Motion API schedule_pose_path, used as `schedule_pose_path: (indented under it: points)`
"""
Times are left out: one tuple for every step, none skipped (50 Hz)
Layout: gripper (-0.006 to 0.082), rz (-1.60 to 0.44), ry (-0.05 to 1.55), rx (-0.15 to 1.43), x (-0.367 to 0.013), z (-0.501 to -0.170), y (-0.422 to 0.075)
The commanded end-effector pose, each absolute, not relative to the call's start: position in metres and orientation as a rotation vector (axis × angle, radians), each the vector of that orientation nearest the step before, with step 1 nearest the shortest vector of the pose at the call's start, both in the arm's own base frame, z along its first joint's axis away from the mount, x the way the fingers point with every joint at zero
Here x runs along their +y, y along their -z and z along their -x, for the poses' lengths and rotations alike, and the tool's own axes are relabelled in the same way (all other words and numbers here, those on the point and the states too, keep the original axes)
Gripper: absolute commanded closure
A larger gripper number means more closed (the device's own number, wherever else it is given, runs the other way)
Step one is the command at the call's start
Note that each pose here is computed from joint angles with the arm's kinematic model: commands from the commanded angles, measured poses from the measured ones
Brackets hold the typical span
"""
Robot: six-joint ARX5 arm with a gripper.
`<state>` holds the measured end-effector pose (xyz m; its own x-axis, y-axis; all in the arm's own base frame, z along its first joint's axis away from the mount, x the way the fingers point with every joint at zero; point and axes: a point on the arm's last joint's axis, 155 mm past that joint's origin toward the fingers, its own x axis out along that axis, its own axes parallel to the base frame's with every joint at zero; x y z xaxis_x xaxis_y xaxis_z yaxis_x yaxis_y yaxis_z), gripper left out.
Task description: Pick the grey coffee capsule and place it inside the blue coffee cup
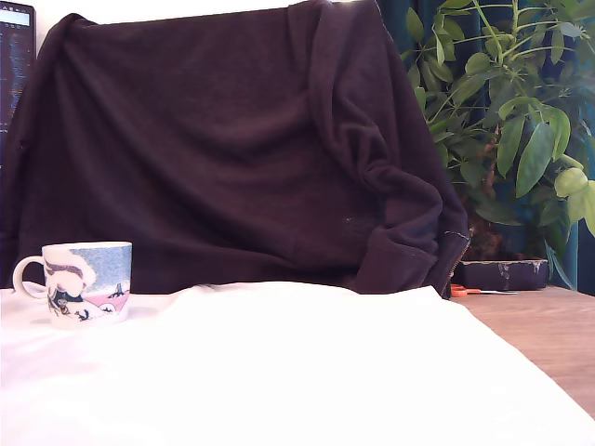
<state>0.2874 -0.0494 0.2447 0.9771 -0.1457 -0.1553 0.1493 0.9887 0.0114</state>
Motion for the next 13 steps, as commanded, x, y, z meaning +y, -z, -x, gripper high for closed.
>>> schedule_pose_path:
  points:
    - [0.0791,0.004,0.137,0.147,-0.045,-0.28,-0.248]
    - [0.0791,0.009,0.136,0.145,-0.044,-0.277,-0.249]
    - [0.0791,0.01,0.135,0.14,-0.044,-0.274,-0.25]
    - [0.0791,0.011,0.134,0.134,-0.043,-0.271,-0.252]
    - [0.0791,0.011,0.128,0.131,-0.041,-0.269,-0.253]
    - [0.0791,0.016,0.125,0.128,-0.04,-0.267,-0.253]
    - [0.0791,0.019,0.122,0.123,-0.039,-0.265,-0.254]
    - [0.0791,0.019,0.121,0.121,-0.039,-0.263,-0.255]
    - [0.0791,0.021,0.119,0.122,-0.038,-0.262,-0.255]
    - [0.0791,0.021,0.116,0.119,-0.037,-0.26,-0.255]
    - [0.0791,0.021,0.113,0.12,-0.037,-0.259,-0.255]
    - [0.0791,0.021,0.11,0.12,-0.036,-0.259,-0.255]
    - [0.0791,0.021,0.109,0.12,-0.035,-0.258,-0.255]
